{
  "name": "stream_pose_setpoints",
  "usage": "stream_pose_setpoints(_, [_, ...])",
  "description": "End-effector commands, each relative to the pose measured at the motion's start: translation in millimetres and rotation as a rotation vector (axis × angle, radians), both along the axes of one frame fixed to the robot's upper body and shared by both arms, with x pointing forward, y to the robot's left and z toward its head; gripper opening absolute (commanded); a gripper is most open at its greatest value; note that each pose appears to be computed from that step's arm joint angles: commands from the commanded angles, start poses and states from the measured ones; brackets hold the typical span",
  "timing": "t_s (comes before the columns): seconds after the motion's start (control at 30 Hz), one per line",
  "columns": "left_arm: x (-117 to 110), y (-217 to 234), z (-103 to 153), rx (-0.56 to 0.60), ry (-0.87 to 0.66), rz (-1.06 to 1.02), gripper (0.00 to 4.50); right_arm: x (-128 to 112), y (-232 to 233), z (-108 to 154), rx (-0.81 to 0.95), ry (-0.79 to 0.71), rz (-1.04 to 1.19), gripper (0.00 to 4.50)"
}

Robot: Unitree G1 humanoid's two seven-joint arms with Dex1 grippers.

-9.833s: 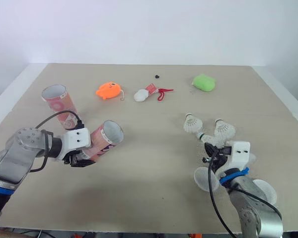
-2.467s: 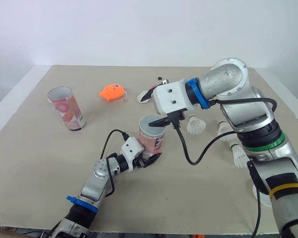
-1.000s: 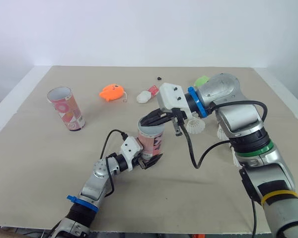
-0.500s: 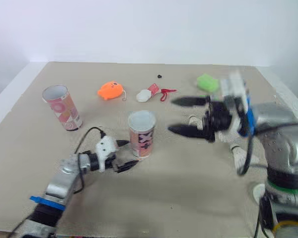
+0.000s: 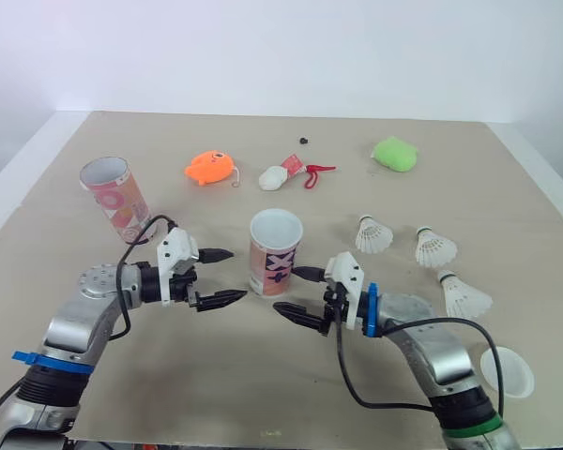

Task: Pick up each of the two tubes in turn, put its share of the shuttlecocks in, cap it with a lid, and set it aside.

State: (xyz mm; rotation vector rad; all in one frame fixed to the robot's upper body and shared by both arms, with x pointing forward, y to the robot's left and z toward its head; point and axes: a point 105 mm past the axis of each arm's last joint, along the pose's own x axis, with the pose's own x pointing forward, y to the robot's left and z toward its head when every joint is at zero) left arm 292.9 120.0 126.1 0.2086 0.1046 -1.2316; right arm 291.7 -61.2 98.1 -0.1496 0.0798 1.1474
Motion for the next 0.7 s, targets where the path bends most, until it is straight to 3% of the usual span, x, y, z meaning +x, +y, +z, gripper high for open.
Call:
stream_pose_setpoints(0.03, [3, -5, 0, 0.010, -0.030, -0.010, 4.50, 8, 11, 11, 0.031, -0.066, 0.019, 4.45])
stream_pose_setpoints(0.53, [8, -12, -7, -0.001, -0.030, 0.002, 4.50, 19, 37, 11, 0.057, -0.072, 0.053, 4.45])
stream_pose_setpoints(0.7, [9, -3, 0, 0.010, -0.061, 0.024, 4.50, 19, 36, 13, 0.075, -0.069, 0.057, 3.34])
